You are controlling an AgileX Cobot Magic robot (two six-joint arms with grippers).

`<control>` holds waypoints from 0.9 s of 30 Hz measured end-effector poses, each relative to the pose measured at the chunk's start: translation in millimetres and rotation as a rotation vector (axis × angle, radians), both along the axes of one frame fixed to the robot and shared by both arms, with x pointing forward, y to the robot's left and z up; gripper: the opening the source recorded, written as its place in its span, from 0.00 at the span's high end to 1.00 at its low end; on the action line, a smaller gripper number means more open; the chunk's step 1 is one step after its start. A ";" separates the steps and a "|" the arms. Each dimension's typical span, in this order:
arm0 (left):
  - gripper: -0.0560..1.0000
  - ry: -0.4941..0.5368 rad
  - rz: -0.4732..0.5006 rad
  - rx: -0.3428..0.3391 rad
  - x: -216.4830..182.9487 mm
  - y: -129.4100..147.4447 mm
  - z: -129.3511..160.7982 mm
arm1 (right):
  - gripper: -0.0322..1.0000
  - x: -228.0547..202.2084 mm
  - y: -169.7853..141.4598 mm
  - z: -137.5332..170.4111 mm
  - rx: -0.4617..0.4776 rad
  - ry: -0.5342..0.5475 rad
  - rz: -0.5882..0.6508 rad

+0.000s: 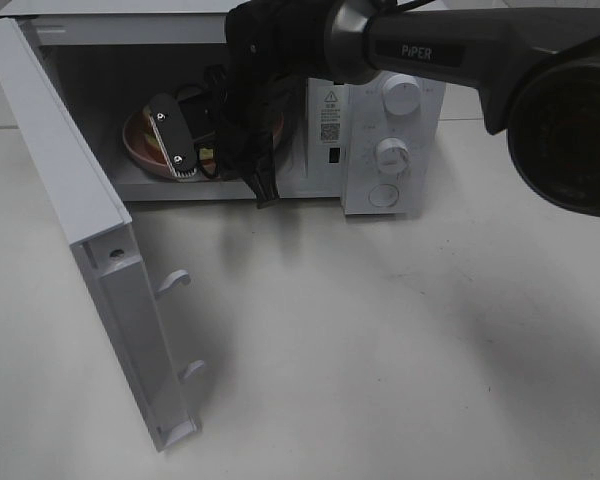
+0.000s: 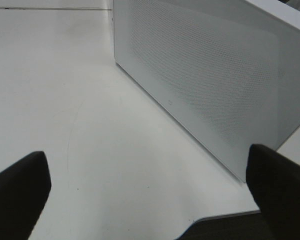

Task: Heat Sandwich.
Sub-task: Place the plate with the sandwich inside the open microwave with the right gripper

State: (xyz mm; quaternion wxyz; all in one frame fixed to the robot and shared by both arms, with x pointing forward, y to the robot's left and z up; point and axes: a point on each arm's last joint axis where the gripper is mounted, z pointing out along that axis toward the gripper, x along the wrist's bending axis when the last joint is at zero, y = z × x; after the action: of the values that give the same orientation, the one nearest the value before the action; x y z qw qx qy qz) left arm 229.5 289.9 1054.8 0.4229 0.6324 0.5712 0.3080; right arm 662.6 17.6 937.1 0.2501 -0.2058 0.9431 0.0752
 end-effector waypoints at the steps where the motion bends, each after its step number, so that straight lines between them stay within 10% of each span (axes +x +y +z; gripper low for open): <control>1: 0.01 0.000 0.000 0.000 0.0 0.0 0.0 | 0.71 0.2 0.1 0.3 0.004 0.000 -0.005; 13: 0.01 0.000 0.000 0.000 0.0 0.0 0.0 | 0.30 -3.6 -2.8 -2.2 0.017 0.065 -0.097; 27: 0.01 0.000 0.001 0.001 0.0 0.1 0.0 | 0.23 -34.3 -23.6 6.2 0.056 0.057 -0.094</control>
State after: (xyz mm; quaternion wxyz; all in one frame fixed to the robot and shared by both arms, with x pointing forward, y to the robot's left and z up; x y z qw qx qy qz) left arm 229.5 290.0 1054.8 0.4226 0.6324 0.5713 0.3084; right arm 628.3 -6.0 943.3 0.2319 -0.1519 0.9561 0.0955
